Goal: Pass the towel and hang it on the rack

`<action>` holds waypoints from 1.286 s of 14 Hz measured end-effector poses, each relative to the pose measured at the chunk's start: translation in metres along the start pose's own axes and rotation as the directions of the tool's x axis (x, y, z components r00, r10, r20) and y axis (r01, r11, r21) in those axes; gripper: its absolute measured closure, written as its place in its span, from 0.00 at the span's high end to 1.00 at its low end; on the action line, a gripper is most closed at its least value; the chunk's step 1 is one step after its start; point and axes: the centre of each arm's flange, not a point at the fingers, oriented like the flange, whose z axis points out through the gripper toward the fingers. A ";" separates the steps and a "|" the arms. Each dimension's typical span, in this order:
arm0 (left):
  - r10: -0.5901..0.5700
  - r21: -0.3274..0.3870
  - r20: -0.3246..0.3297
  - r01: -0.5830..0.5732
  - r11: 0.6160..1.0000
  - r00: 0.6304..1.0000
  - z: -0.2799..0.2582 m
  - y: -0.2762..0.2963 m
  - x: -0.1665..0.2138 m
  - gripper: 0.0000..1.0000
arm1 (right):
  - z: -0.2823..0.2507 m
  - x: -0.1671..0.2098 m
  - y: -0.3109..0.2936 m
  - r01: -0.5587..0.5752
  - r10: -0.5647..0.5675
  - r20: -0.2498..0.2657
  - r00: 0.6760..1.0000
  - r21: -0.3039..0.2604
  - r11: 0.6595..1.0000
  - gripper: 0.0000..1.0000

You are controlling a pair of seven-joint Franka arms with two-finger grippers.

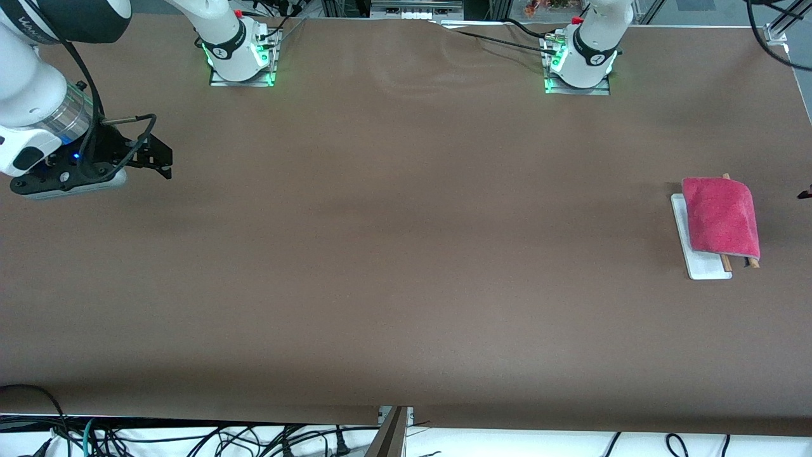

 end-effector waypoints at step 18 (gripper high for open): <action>-0.397 0.007 0.036 0.397 0.918 0.917 -0.117 0.240 0.273 1.00 | 0.011 -0.002 0.014 -0.029 0.029 0.050 0.998 0.004 1.000 1.00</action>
